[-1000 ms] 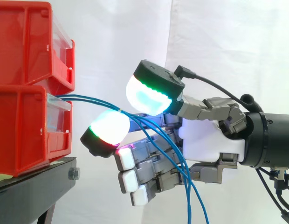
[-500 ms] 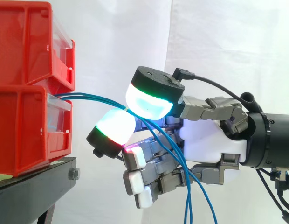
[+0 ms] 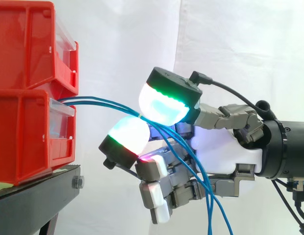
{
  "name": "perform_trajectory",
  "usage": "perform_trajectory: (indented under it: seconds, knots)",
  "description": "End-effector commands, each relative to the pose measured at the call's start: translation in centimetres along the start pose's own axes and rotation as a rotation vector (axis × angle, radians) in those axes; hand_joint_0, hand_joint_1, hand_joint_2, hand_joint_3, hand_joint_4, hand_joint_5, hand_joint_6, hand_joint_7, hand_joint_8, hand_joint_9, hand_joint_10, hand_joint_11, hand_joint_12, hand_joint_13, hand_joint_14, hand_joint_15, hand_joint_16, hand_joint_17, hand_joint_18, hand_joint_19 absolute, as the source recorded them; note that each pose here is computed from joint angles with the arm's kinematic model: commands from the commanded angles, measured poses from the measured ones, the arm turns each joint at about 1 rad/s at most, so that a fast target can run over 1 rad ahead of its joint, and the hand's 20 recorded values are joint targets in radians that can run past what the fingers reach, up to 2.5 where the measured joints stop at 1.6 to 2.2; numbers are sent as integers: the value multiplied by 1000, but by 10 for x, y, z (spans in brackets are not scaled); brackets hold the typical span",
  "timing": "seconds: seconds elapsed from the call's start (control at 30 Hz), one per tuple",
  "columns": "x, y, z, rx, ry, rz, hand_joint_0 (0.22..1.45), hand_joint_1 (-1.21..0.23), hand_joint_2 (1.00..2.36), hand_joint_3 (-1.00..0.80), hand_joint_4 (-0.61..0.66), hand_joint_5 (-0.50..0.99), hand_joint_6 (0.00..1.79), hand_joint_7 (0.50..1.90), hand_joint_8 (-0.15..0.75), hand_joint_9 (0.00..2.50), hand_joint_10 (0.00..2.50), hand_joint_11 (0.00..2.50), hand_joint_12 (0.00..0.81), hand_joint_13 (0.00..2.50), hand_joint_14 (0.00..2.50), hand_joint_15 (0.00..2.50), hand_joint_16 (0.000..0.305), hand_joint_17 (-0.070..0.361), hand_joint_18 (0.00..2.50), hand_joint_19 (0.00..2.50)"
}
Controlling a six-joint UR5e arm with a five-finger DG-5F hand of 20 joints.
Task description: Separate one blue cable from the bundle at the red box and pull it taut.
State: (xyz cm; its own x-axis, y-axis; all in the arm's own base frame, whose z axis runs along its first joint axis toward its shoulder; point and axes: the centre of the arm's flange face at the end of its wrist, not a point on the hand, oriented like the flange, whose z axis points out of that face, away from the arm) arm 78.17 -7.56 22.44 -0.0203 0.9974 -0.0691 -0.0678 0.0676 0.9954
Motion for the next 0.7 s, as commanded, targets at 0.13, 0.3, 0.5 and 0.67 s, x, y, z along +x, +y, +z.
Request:
perform_trajectory:
  seconds: [0.13,0.3,0.5,0.67]
  knots:
    - [0,-1,-1,6,4,13,524,-619,1000,-500,149,-151,884,1077,323,1065,22,1025,393,1018,26,742,46,104,812,795]
    - [0,-1,-1,8,5,14,469,-616,1000,-500,157,-146,867,1054,343,1089,21,1015,416,1048,25,741,52,116,859,779]
    - [0,0,0,6,4,14,452,-739,1000,-500,155,-146,862,1049,343,1089,21,1022,423,1054,25,749,53,119,868,780]
    - [0,-1,-1,9,5,14,592,-803,1000,-500,115,-150,857,1092,301,1059,24,1033,375,1019,28,773,45,101,802,820]
